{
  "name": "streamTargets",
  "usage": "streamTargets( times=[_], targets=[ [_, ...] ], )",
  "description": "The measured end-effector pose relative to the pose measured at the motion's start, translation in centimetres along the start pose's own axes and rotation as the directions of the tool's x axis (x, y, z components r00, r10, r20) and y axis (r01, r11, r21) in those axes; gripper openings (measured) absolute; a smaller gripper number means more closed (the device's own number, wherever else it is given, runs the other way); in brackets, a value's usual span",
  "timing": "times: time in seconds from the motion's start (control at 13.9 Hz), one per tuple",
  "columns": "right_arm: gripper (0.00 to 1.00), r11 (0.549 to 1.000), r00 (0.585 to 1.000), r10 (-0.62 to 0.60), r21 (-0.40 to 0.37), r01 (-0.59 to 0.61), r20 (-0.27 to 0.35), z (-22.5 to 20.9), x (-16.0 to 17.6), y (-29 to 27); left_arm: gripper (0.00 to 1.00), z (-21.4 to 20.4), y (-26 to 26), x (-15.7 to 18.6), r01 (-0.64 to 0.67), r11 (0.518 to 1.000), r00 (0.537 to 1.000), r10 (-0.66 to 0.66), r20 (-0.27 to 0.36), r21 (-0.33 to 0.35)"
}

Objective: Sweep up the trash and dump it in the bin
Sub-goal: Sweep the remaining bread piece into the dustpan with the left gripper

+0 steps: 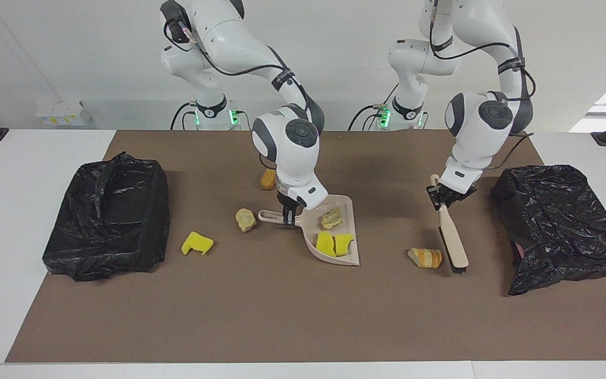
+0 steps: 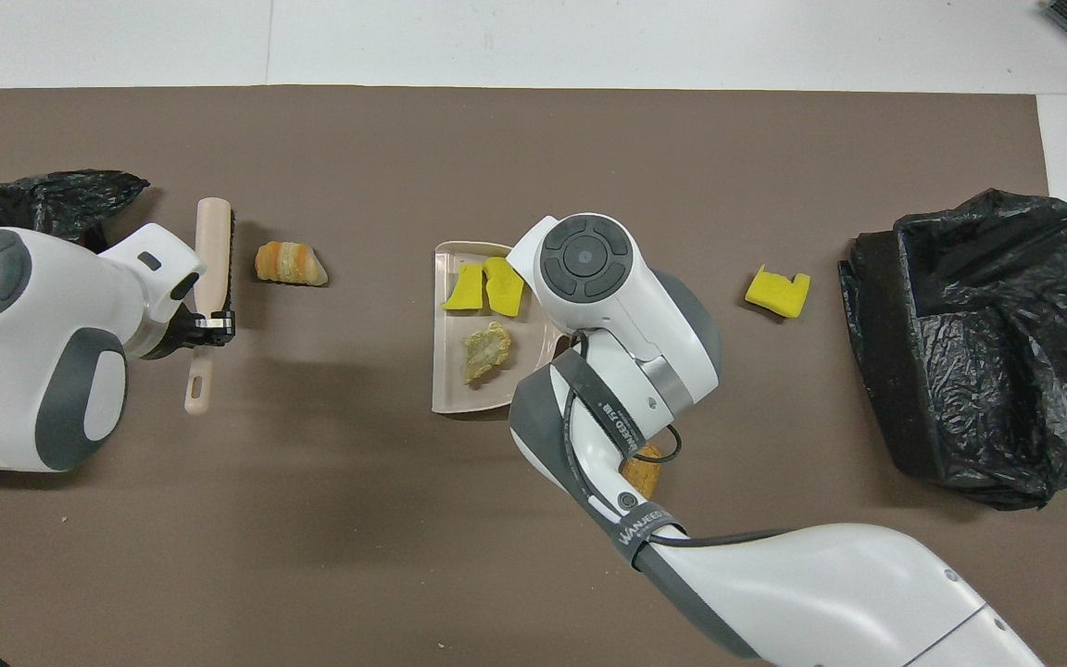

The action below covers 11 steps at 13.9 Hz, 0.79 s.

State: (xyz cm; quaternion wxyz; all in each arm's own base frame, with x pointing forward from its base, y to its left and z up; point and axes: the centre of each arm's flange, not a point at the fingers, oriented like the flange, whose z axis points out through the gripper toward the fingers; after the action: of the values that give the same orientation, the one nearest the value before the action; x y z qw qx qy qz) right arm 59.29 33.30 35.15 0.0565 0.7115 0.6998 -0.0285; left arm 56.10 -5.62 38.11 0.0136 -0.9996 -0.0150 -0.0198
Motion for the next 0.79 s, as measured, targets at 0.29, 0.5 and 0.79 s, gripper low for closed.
streamTargets(
  times=[0.29, 0.5, 0.79],
  targets=[
    [0.31, 1.000, 1.000, 0.000, 0.000, 0.000, 0.000, 0.0, 0.0, 0.0, 0.26, 2.7, 0.9, -0.2, -0.062, 0.998, 0.997, 0.062, 0.038, 0.005],
    [0.31, 1.000, 1.000, 0.000, 0.002, 0.000, 0.002, 0.1, 0.0, -0.1, 0.26, 2.7, 9.3, -2.4, -0.175, 0.984, 0.983, 0.176, 0.046, -0.025],
    [0.31, 1.000, 1.000, 0.001, 0.006, -0.001, 0.004, 0.3, -0.1, -0.1, 0.26, 2.2, 19.6, -6.7, -0.217, 0.967, 0.973, 0.226, 0.055, -0.136]
  ],
)
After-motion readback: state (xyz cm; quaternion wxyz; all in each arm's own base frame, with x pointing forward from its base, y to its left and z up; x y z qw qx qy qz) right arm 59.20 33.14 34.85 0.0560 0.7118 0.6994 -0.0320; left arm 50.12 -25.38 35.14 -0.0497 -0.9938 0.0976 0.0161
